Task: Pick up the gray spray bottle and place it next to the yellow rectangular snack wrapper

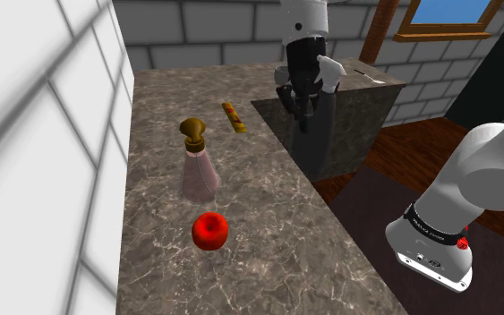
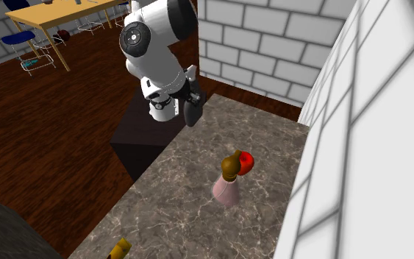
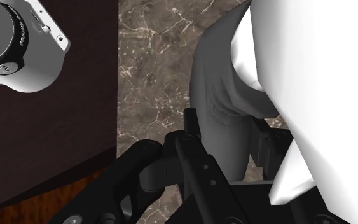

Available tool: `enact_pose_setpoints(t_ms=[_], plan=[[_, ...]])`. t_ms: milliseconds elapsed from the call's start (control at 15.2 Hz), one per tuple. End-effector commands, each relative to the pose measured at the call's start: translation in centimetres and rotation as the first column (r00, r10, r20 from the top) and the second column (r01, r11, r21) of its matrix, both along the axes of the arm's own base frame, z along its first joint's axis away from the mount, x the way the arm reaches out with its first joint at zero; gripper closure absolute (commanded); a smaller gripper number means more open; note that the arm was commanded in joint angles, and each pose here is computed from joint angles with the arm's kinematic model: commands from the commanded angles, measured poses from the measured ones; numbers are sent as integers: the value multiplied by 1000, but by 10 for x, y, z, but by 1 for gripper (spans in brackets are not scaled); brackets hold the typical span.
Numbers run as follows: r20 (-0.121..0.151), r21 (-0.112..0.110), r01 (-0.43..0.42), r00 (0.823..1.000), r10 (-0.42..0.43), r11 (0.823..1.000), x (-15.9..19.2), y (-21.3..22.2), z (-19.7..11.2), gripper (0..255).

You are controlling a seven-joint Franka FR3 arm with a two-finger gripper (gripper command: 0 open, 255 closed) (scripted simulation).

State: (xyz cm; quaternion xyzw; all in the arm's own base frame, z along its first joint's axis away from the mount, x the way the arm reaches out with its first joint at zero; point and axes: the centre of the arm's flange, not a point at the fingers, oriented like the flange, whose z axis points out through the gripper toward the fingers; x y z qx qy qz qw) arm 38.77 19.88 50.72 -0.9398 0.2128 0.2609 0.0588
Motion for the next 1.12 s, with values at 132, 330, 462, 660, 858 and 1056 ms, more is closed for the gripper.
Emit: enact_pose_setpoints(t_ms=[132,330,462,660,858,1056], plan=[[0,0,0,1000,0,1000,0,0,21,255],[0,0,0,1000,0,1000,0,0,37,255],[0,0,0,1000,0,1000,0,0,47,255],[0,0,0,1000,0,1000,0,0,63,255],[0,0,0,1000,0,1000,0,0,79,255],[0,0,0,1000,0,1000,0,0,95,255]])
